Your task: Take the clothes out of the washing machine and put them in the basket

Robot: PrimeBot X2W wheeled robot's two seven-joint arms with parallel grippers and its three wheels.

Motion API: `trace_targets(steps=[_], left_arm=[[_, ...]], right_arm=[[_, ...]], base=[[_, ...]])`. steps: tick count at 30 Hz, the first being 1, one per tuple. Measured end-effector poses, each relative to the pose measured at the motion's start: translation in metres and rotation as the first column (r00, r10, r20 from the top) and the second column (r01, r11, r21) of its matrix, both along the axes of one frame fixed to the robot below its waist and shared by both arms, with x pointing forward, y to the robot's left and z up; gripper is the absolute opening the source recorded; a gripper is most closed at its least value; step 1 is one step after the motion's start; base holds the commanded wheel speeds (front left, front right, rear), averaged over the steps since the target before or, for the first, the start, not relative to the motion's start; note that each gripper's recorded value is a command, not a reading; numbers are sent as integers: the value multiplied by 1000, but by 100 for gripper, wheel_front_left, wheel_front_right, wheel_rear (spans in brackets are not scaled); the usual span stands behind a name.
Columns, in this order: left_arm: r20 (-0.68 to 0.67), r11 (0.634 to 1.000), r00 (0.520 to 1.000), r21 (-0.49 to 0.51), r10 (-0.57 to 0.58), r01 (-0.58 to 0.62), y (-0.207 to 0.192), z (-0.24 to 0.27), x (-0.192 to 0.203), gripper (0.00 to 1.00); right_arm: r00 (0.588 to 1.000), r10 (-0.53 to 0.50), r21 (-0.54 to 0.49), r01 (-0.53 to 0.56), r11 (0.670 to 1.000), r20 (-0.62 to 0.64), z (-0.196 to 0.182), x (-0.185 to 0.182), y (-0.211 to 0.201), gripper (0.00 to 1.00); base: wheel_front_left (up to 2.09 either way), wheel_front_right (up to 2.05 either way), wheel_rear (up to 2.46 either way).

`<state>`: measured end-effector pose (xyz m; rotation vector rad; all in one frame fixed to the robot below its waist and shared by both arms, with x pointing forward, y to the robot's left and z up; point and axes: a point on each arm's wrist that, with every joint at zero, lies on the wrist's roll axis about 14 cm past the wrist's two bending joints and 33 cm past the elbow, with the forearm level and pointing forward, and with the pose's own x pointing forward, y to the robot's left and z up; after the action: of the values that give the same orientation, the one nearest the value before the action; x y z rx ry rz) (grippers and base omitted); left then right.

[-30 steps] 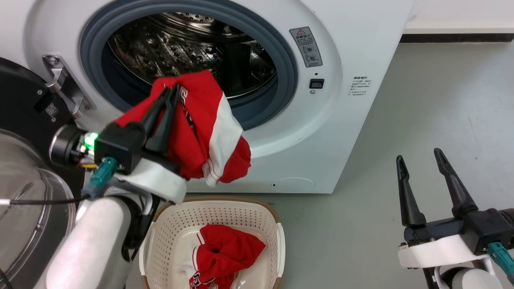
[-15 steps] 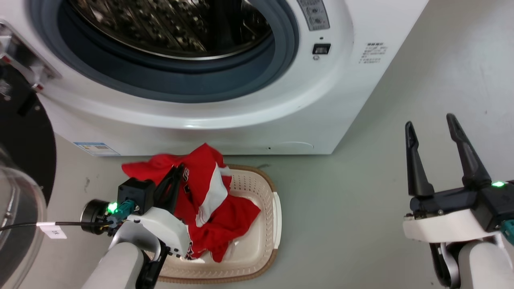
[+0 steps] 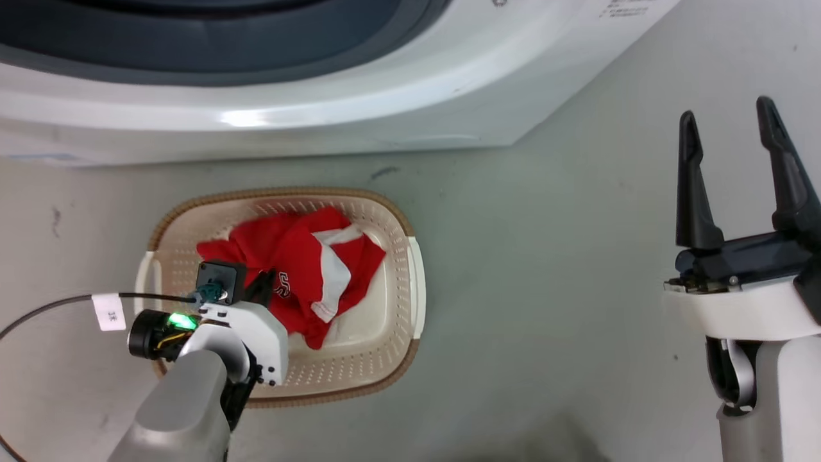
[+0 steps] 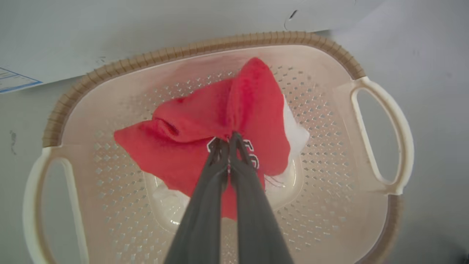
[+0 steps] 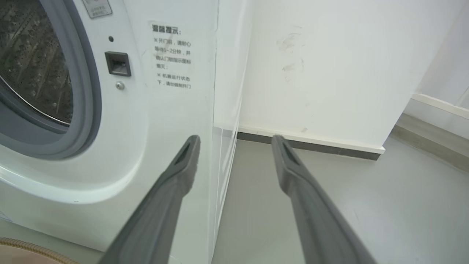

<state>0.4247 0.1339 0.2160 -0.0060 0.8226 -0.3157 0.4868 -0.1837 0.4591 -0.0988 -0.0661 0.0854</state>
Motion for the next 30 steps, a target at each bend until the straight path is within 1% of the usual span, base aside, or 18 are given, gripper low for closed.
trace_targets(steps=[6,11,17,19,20,21,25,30], left_arm=[[-161,996,985,47,-62,70,-5,-54,-14,0],[-306,989,947,78,-95,124,-4,-87,-39,0],[-378,984,917,71,-124,163,-12,-99,-53,0],[-380,984,916,68,-128,166,-13,-100,-55,0],[-377,985,918,65,-127,163,-15,-98,-54,33],[-366,985,922,63,-128,162,-15,-96,-53,100],[-326,985,936,60,-135,163,-18,-85,-48,100],[-231,997,972,43,-48,60,-12,-60,-32,100]], right_arm=[[998,-26,-14,25,1000,-63,-34,10,-11,100],[994,-38,-25,35,999,-107,-56,13,-16,100],[992,-45,-27,42,999,-121,-64,14,-19,100],[991,-46,-28,43,999,-123,-64,14,-20,100],[991,-47,-29,44,999,-122,-64,14,-20,100],[992,-48,-28,45,999,-119,-62,13,-20,100],[994,-41,-21,39,999,-101,-52,13,-17,100],[997,-29,-16,28,999,-75,-35,7,-12,100]], base=[[0,0,0],[0,0,0],[0,0,0],[0,0,0],[0,0,0],[0,0,0],[0,0,0],[0,0,0]])
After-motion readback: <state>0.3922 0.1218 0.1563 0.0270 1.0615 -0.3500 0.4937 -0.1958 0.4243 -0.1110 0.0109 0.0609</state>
